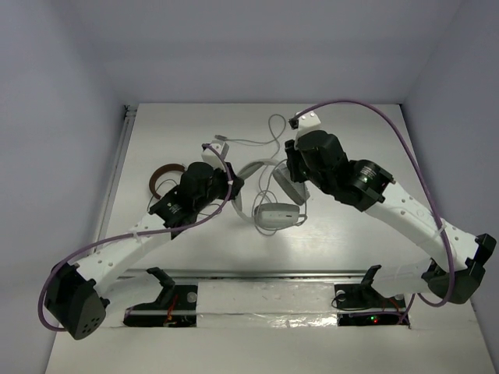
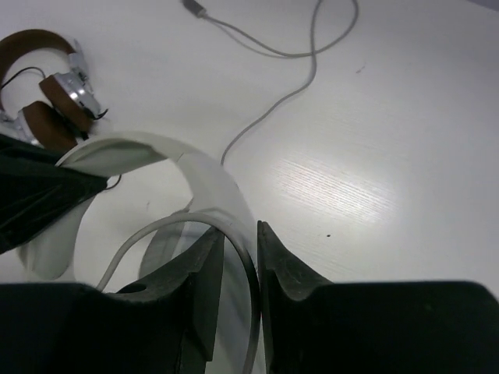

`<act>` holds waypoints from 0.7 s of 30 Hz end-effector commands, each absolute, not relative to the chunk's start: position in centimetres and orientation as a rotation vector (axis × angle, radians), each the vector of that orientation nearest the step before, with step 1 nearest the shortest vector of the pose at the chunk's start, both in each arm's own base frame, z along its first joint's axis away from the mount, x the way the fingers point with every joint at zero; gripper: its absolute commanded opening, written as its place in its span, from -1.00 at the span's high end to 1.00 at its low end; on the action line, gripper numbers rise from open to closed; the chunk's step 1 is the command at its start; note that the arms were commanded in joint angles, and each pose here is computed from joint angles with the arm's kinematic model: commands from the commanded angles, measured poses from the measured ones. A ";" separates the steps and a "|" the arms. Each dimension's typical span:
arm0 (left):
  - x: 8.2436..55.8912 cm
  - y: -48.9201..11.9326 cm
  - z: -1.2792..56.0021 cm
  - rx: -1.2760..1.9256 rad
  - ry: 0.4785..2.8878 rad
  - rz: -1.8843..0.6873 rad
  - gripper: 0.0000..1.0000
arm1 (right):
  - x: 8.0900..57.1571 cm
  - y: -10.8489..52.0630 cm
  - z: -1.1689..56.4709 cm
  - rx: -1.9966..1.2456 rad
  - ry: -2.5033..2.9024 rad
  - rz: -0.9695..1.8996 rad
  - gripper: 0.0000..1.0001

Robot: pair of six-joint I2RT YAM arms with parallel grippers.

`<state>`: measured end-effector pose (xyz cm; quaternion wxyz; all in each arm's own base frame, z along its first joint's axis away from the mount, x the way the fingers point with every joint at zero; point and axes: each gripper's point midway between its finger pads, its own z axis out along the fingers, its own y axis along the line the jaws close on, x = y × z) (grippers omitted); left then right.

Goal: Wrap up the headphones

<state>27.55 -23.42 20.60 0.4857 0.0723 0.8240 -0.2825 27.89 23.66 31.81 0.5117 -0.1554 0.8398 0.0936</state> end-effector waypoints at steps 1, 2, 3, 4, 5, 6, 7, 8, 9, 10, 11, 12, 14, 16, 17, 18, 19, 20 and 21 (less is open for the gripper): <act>25.7 -25.9 25.2 0.273 1.881 -0.913 1.00 | 29.6 22.1 33.0 -0.267 1.969 0.146 0.42; 25.4 -26.1 25.6 0.287 1.874 -0.932 1.00 | 29.8 22.0 33.0 -0.261 1.967 0.132 0.45; 25.0 -26.4 25.9 0.312 1.869 -0.959 1.00 | 30.3 21.4 32.9 -0.237 1.963 0.098 0.47; 24.7 -26.5 26.2 0.325 1.867 -0.972 1.00 | 30.6 20.9 32.8 -0.219 1.960 0.082 0.48; 24.5 -26.6 26.8 0.334 1.856 -0.983 1.00 | 30.9 20.6 33.1 -0.194 1.943 0.076 0.48; 24.3 -26.6 27.2 0.341 1.846 -0.992 1.00 | 31.0 20.0 33.5 -0.173 1.930 0.078 0.48; 24.2 -26.4 27.5 0.343 1.851 -0.984 1.00 | 31.1 19.6 33.1 -0.160 1.932 0.072 0.46; 24.3 -26.3 28.2 0.336 1.840 -0.977 1.00 | 31.4 19.3 33.3 -0.127 1.918 0.077 0.41; 24.8 -25.8 28.3 0.304 1.842 -0.941 1.00 | 31.6 18.5 33.4 -0.093 1.911 0.064 0.38; 24.9 -25.5 28.4 0.291 1.847 -0.922 1.00 | 31.4 18.3 33.2 -0.084 1.912 0.065 0.31; 25.5 -24.9 29.0 0.257 1.839 -0.903 1.00 | 31.1 18.2 32.9 -0.071 1.925 0.076 0.21; 25.9 -24.4 29.5 0.225 1.828 -0.886 1.00 | 30.7 18.6 32.7 -0.085 1.939 0.119 0.16; 26.2 -24.3 30.6 0.200 1.798 -0.909 1.00 | 29.8 18.9 32.9 -0.074 1.929 0.207 -0.02; 25.6 -25.4 31.8 0.239 1.756 -0.988 1.00 | 29.2 19.4 32.5 -0.081 1.932 0.264 -0.07; 25.5 -25.7 32.3 0.231 1.750 -1.019 1.00 | 29.1 19.3 32.8 -0.062 1.914 0.283 -0.09; 25.3 -26.0 32.6 0.243 1.739 -1.054 1.00 | 29.1 19.4 31.7 -0.067 1.926 0.276 -0.09; 25.2 -26.2 33.4 0.248 1.712 -1.082 1.00 | 29.4 19.2 31.3 -0.059 1.925 0.278 -0.09; 25.2 -26.4 34.1 0.242 1.698 -1.099 1.00 | 29.7 19.5 31.5 -0.043 1.906 0.307 -0.08; 24.8 -26.5 35.0 0.245 1.678 -1.131 1.00 | 29.7 19.9 30.5 -0.056 1.919 0.337 -0.08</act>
